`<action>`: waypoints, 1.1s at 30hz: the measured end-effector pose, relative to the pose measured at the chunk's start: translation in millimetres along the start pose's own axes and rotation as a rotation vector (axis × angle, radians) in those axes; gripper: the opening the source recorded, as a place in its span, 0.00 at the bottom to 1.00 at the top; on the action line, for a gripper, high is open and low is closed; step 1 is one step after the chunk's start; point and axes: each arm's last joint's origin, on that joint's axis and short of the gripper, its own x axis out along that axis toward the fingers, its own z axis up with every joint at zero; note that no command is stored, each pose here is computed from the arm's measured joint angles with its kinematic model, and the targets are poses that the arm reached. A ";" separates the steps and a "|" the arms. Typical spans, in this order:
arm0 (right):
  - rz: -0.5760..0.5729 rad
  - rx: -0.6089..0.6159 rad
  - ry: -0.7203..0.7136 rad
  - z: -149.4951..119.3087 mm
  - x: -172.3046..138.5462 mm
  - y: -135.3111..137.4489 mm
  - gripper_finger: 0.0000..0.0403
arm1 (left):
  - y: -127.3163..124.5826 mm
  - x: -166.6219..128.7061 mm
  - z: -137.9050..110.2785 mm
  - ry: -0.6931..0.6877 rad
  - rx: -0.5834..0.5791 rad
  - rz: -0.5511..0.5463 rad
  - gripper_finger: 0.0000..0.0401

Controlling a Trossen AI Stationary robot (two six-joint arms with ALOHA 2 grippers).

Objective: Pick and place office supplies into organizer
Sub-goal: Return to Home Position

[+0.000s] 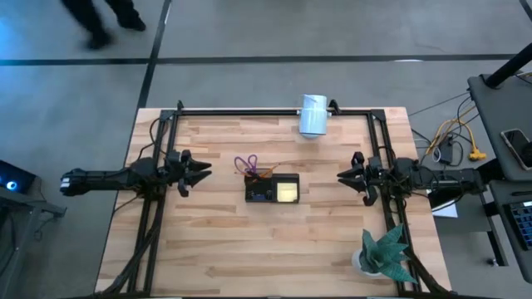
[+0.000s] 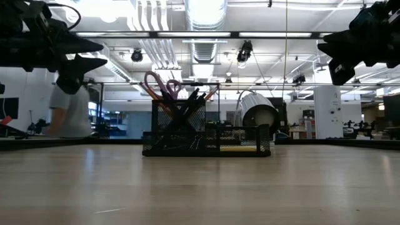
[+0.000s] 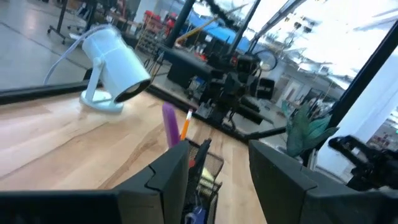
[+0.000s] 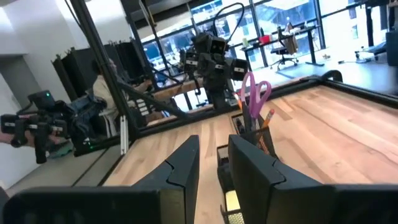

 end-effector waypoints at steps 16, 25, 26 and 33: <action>0.002 0.000 -0.005 0.4 -0.1 0.2 0.20 | 0.9 0.1 -0.2 -0.002 0.346 0.005 0.37; -0.004 0.001 0.019 -1.7 -1.0 -0.5 0.20 | -1.6 0.2 -3.4 0.048 0.402 -0.111 0.37; -0.008 0.001 0.033 -3.1 -1.1 -0.9 0.20 | -1.5 0.1 -3.6 0.051 0.402 -0.112 0.37; 0.005 0.001 0.004 -0.5 -1.0 0.3 0.20 | -0.9 0.3 -5.4 0.071 0.405 -0.113 0.37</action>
